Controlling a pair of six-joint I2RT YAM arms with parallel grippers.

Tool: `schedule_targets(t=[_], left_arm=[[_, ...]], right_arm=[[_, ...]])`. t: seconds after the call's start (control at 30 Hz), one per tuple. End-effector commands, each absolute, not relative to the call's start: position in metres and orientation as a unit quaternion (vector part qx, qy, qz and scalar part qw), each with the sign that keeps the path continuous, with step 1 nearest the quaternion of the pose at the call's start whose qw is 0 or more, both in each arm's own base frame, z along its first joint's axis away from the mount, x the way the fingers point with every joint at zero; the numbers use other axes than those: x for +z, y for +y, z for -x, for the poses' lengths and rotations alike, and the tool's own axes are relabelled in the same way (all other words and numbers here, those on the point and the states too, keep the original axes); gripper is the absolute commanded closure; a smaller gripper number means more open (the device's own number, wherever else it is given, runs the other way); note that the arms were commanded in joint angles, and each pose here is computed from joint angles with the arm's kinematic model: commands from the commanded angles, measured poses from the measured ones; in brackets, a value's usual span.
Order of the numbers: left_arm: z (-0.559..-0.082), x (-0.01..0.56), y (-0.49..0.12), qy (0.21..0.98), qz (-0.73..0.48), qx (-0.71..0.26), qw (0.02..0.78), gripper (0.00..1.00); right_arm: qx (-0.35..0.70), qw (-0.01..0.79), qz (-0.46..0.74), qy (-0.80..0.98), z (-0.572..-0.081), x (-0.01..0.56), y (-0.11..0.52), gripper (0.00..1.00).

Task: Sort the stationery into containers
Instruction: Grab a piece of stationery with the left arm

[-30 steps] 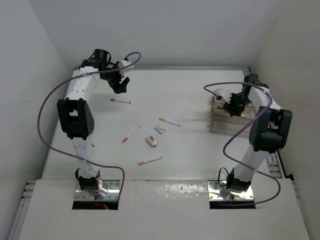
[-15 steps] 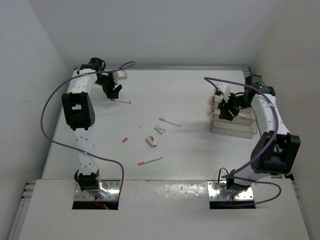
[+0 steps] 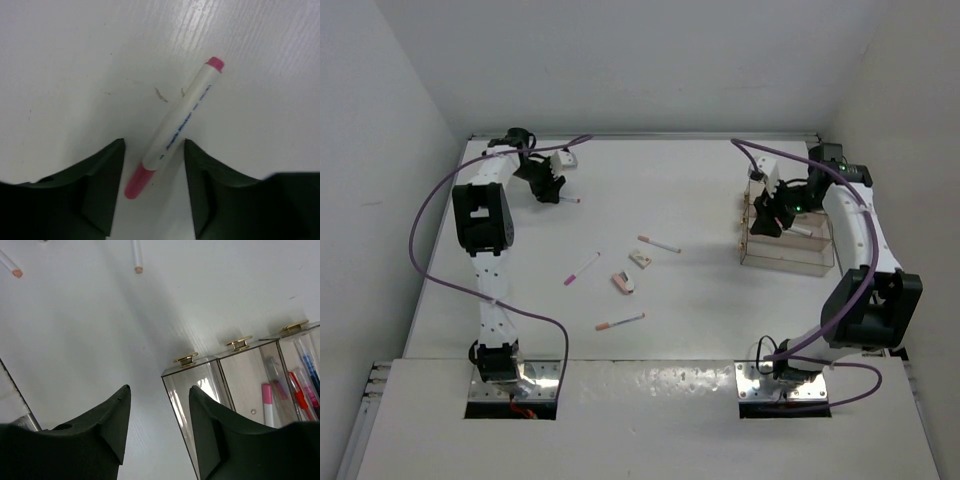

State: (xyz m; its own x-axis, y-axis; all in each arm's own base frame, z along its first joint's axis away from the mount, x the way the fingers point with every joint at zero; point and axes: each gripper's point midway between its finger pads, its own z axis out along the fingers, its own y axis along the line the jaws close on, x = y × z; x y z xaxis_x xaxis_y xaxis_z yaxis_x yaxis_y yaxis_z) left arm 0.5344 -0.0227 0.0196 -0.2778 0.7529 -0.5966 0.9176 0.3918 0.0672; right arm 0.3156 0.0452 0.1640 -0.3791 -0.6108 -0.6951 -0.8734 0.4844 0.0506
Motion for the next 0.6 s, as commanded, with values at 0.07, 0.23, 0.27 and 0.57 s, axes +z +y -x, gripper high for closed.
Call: schedule_targets(t=[0.07,0.23,0.27,0.57], left_arm=[[-0.466,-0.030,-0.027,0.799,-0.531,-0.220,0.175,0.68],[-0.439,-0.015,-0.040,0.795,-0.542,-0.199,0.185,0.93],[-0.437,-0.011,-0.042,0.793,-0.544,-0.198,0.190,0.96],[-0.407,0.111,-0.124,0.761,-0.475,-0.365,0.246,1.00]], right_arm=[[0.228,0.344,0.469,0.781,-0.319,0.193,0.066,0.54],[0.227,0.347,0.481,0.772,-0.322,0.198,0.081,0.54],[0.234,0.345,0.482,0.771,-0.321,0.199,0.087,0.54],[0.180,0.424,0.560,0.688,-0.304,0.220,0.155,0.50]])
